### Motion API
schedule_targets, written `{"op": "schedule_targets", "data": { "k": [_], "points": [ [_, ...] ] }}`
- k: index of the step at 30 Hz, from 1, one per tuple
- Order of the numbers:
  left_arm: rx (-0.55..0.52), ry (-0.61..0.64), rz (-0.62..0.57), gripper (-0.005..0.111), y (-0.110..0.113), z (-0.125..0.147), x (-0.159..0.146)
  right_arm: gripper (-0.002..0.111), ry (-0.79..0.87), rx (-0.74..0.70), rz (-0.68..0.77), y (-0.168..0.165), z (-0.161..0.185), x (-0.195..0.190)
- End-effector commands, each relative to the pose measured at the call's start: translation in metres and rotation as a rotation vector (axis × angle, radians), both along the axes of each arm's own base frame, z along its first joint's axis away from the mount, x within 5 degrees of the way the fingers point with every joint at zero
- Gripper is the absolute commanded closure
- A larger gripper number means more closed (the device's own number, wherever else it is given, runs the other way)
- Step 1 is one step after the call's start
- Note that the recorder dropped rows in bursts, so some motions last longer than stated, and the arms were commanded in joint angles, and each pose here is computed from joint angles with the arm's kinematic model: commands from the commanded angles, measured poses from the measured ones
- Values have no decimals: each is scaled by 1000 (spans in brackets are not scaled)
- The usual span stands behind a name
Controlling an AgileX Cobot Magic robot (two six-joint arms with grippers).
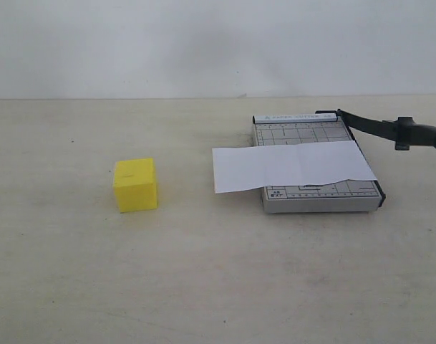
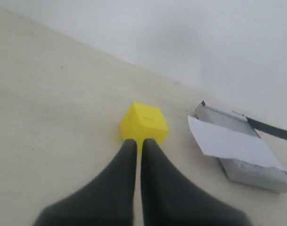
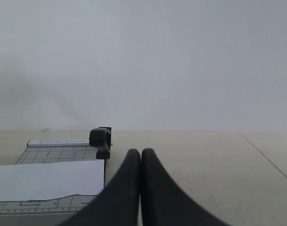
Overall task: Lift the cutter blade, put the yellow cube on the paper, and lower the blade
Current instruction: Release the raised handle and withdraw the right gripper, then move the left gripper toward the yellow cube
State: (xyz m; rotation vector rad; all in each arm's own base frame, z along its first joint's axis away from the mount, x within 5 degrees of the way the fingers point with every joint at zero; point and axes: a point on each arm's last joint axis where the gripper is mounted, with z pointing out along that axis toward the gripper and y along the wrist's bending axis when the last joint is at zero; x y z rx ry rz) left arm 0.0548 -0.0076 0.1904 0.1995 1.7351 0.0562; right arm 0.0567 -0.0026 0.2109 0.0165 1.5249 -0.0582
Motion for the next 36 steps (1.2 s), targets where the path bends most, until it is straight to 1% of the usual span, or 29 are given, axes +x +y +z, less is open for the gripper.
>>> {"op": "schedule_targets", "data": {
  "k": [1,3,4,8,11,12,13,17,18,26,29,30,31,32,33,34,35,36],
  "points": [
    [-103,-151,61,102,5,13,2,108,-11,2,0,0,0,0],
    [-168,-215,88,102,7,19,2,108,-11,2,0,0,0,0],
    [-180,-247,103,102,8,22,1,108,-11,2,0,0,0,0],
    [-181,-371,158,102,14,33,0,108,-11,2,0,0,0,0],
    [-183,-435,186,102,17,38,-2,108,-11,2,0,0,0,0],
    [-194,-445,189,102,18,39,-2,108,-11,2,0,0,0,0],
    [-228,-452,191,102,18,39,-2,108,-11,2,0,0,0,0],
    [-427,-451,178,102,18,39,-2,108,-11,2,0,0,0,0],
    [-451,-450,177,102,18,39,-2,108,-11,2,0,0,0,0],
    [-466,-450,176,102,18,39,-2,108,-11,2,0,0,0,0],
    [-515,-445,169,102,18,39,-2,108,-11,2,0,0,0,0],
    [-497,-430,154,102,16,39,-2,108,-11,2,0,0,0,0],
    [-377,-428,116,102,12,52,-4,108,-11,2,0,0,0,0],
    [-299,-426,96,102,10,61,-7,108,-11,2,0,0,0,0],
    [-151,-447,71,102,8,80,-12,108,-15,2,0,0,0,0],
    [-91,-465,62,102,7,91,-16,108,-15,2,0,0,0,0],
    [-19,-480,45,98,7,112,-24,108,-11,2,0,0,0,0],
    [5,-458,38,95,7,121,-23,108,-11,2,0,0,0,0]
  ]
}}
